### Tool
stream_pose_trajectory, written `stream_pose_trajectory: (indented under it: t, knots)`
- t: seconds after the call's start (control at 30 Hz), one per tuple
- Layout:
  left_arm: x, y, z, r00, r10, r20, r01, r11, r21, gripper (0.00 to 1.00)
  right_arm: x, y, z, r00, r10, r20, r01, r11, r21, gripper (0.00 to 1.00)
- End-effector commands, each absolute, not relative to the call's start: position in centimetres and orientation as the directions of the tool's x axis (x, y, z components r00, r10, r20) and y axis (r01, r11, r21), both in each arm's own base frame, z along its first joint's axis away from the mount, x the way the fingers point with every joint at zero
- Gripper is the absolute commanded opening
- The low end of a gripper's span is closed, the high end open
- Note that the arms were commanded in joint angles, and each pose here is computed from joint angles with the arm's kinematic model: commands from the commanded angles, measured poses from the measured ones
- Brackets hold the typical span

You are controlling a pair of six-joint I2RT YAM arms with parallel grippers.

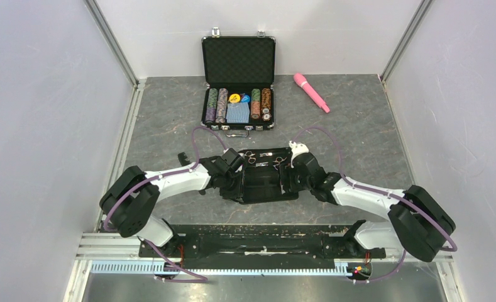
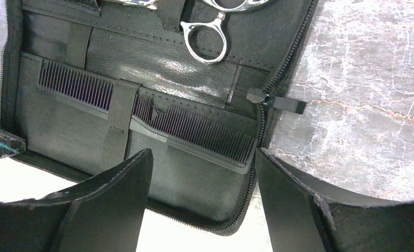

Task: Sort the hair-cutting tools

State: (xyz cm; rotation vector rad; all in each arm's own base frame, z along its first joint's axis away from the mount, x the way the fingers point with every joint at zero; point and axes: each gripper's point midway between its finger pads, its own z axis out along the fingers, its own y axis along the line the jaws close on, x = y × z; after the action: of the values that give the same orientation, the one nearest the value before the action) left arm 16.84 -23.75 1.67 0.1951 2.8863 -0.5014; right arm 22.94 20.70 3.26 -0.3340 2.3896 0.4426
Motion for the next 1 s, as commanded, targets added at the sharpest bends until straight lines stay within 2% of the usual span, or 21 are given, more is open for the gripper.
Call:
stream_pose_trajectory:
  t: [0.0,0.77,0.97]
  knots:
    - [17.6,-24.4,2.8,-0.953,0.115,-0.280,0.209,0.920,-0.332,0.33,24.7,22.9,5.6,-0.692,-0.076,-0.718,-0.366,0.894,0.259,0.74]
    - [17.6,-24.3,2.8,-0.952,0.114,-0.284,0.209,0.921,-0.330,0.33,25.9,23.6,6.1,-0.670,-0.104,-0.735,-0.377,0.900,0.217,0.74]
    - [17.8,-23.9,3.3,-0.948,0.102,-0.300,0.200,0.926,-0.319,0.34,26.6,21.2,7.8,-0.605,-0.087,-0.791,-0.321,0.936,0.143,0.75]
